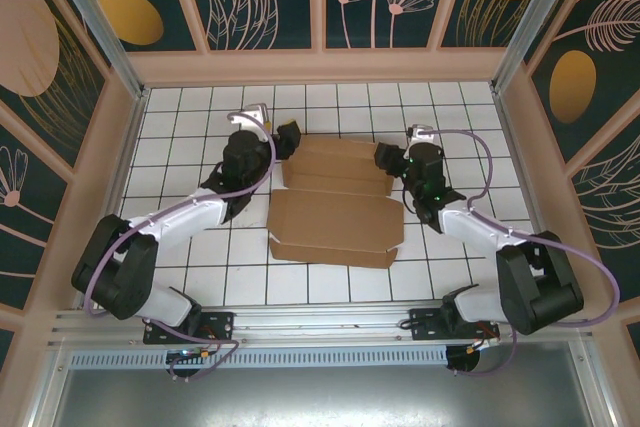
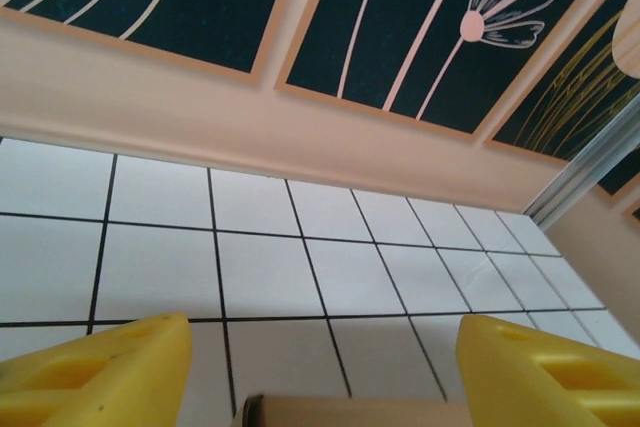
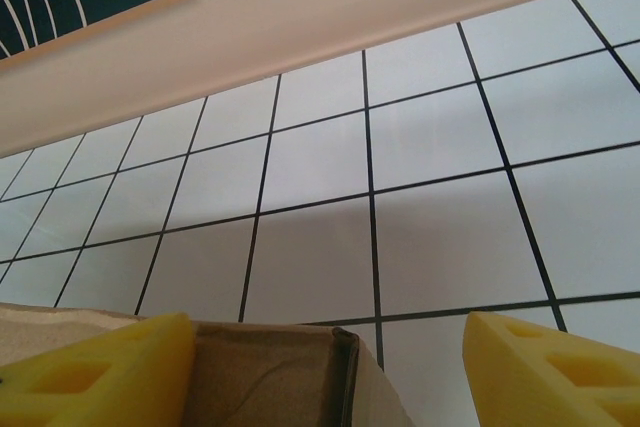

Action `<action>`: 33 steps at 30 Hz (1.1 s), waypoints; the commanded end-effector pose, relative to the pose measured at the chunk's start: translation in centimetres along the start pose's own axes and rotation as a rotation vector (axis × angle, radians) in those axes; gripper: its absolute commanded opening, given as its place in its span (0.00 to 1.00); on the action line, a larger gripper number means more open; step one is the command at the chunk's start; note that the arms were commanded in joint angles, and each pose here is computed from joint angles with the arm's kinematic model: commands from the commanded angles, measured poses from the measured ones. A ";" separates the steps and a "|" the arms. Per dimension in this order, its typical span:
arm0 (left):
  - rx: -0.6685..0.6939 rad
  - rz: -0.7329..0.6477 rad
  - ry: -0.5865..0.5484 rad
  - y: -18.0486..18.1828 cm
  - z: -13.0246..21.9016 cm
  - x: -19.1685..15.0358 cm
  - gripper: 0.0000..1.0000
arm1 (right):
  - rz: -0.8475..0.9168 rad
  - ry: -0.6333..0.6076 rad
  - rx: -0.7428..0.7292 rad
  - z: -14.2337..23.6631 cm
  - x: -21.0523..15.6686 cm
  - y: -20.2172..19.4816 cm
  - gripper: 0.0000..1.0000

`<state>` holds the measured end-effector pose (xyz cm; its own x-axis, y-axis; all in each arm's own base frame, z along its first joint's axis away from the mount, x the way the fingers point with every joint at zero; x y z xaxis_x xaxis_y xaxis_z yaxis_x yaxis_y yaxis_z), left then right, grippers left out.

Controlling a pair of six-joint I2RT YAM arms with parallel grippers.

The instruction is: Fold the paper box

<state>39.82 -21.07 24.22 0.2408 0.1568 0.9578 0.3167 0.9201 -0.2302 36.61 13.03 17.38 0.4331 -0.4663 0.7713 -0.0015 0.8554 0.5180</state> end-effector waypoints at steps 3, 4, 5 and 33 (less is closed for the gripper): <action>0.061 0.051 0.198 1.4 -1.7 -3.1 0.65 | 0.044 0.229 -0.173 1.2 -6.7 -4.8 0.71; 0.057 0.053 0.216 1.4 -1.9 -3.6 0.63 | 0.043 0.233 -0.175 1.2 -6.8 -4.8 0.71; 0.057 0.057 0.238 1.6 -2.1 -4.3 0.59 | 0.042 0.236 -0.175 1.3 -6.9 -4.8 0.71; 0.061 0.065 0.341 2.8 -1.7 -9.9 0.41 | 0.084 0.123 0.055 0.8 0.8 2.6 0.86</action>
<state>40.67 -20.91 17.38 0.4543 0.1941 0.8694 0.2506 0.9087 -0.3338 36.27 13.99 18.14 0.5118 -0.4230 0.7478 -0.0182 0.8648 0.5017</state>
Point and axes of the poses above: each hand's point on the last joint's axis, 136 mm out from that joint toward the fingers, its own z axis back along the fingers, its own y axis along the line the jaws close on, x = y × z, the point moved 2 cm from there along z, back along the fingers, and after that the axes turned 13 degrees about -z, right-handed, at the moved point
